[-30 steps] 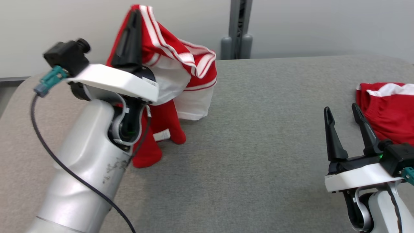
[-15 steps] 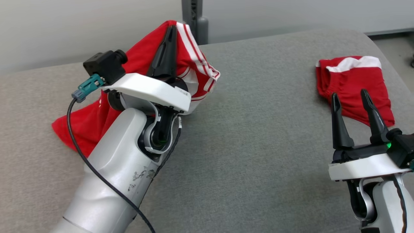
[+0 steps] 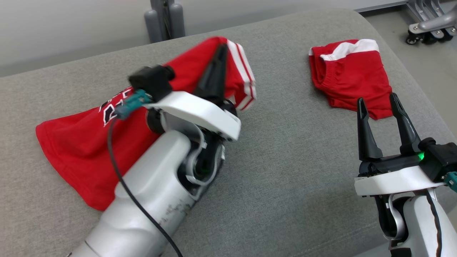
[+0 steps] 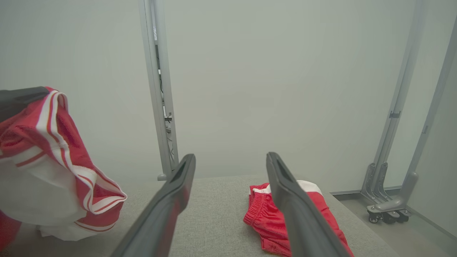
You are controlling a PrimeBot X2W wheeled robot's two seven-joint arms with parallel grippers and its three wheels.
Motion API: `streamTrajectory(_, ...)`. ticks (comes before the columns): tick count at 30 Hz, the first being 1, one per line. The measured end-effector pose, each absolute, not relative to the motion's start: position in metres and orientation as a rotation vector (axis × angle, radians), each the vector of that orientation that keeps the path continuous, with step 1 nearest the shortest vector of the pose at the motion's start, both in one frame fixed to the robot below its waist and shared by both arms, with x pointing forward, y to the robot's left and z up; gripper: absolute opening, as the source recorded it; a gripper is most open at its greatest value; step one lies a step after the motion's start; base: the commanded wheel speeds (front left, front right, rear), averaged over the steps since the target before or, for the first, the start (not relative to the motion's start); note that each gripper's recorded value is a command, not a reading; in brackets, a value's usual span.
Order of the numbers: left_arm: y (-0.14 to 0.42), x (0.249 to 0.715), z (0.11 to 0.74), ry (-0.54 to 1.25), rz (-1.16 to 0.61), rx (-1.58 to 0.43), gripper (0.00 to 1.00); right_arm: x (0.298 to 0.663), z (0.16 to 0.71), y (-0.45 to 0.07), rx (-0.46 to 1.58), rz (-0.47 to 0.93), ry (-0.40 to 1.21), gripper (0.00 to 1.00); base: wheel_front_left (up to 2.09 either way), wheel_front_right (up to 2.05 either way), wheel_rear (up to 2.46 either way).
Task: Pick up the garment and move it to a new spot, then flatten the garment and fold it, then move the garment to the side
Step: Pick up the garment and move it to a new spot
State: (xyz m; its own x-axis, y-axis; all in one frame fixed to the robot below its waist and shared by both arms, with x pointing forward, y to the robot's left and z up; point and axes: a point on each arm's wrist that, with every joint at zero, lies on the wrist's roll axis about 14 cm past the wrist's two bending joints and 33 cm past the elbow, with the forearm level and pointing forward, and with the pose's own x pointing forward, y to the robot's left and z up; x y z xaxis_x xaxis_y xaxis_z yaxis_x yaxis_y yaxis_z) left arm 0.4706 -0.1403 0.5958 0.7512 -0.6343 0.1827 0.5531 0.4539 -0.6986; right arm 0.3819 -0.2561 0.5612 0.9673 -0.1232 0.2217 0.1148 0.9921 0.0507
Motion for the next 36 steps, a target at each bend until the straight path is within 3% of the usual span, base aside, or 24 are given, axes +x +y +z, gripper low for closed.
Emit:
streamTrajectory(4,-0.168,0.445,0.567,0.209,-0.819,-0.749,0.0,0.379,0.559,-0.26,0.036,-0.135,-0.219,1.0,0.0,0.0,0.0)
streamTrajectory(5,-0.174,0.436,0.555,0.245,-0.841,-0.722,0.39,0.379,0.559,-0.26,0.037,-0.137,-0.218,1.0,0.0,0.0,0.0)
streamTrajectory(6,-0.177,0.431,0.546,0.272,-0.85,-0.702,0.93,0.379,0.558,-0.26,0.037,-0.138,-0.217,1.0,0.0,0.0,0.0)
streamTrajectory(7,-0.179,0.427,0.539,0.296,-0.859,-0.685,1.0,0.38,0.558,-0.26,0.039,-0.138,-0.216,1.0,0.0,0.0,0.0)
streamTrajectory(13,-0.178,0.42,0.519,0.363,-0.874,-0.632,1.0,0.386,0.555,-0.254,0.053,-0.123,-0.211,1.0,0.0,0.0,0.0)
streamTrajectory(20,-0.127,0.469,0.562,0.169,-0.72,-0.642,1.0,0.398,0.558,-0.237,0.067,-0.064,-0.226,1.0,0.0,0.0,0.0)
streamTrajectory(29,-0.021,0.49,0.614,-0.182,-0.481,-0.44,1.0,0.408,0.565,-0.208,0.09,0.028,-0.248,1.0,0.0,0.0,0.0)
streamTrajectory(36,0.068,0.463,0.598,-0.261,-0.289,-0.304,1.0,0.412,0.559,-0.175,0.115,0.122,-0.232,1.0,0.0,0.0,0.0)
